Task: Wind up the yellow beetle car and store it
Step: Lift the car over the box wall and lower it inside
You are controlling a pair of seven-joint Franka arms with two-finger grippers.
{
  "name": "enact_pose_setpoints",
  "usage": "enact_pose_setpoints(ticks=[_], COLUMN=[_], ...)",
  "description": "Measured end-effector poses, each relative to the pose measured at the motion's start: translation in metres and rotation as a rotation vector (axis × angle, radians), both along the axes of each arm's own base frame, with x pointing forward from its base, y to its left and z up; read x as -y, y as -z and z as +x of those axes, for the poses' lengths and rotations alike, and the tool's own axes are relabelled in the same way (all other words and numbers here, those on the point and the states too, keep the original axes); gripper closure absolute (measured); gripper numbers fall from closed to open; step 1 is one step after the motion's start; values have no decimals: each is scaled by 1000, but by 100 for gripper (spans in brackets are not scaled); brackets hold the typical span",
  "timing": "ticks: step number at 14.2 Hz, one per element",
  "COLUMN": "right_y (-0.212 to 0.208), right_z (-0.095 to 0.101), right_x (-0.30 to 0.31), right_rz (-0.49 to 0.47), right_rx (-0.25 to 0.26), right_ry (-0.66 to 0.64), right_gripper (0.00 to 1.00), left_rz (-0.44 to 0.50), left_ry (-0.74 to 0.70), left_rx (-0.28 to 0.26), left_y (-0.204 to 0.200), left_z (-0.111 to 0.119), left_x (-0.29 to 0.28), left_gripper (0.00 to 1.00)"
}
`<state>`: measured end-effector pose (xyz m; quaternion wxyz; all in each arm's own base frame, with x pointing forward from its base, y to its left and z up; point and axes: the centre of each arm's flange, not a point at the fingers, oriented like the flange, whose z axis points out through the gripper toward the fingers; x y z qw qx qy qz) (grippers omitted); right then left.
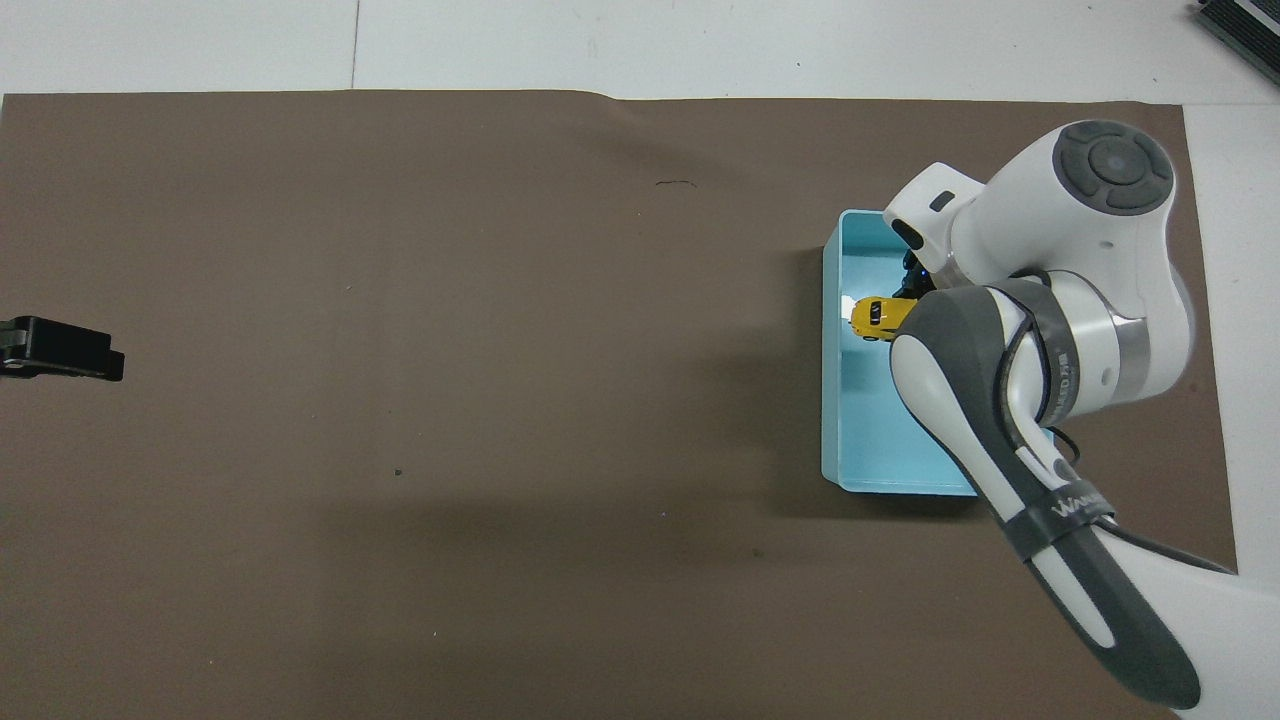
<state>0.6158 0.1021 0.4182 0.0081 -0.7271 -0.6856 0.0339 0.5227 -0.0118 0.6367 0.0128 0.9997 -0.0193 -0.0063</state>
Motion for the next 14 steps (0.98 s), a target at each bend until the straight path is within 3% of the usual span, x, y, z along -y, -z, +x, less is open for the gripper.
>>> enact_pose_setpoints(ticks=[14], right_y=[51], right_z=[-36], right_x=[47], right_rz=[11], right_rx=[68], right_ry=[11], right_gripper=[53], left_rz=[0], left_ry=[0], left_rx=[0], left_y=[0], left_z=[0], left_x=[0], left_gripper=[0])
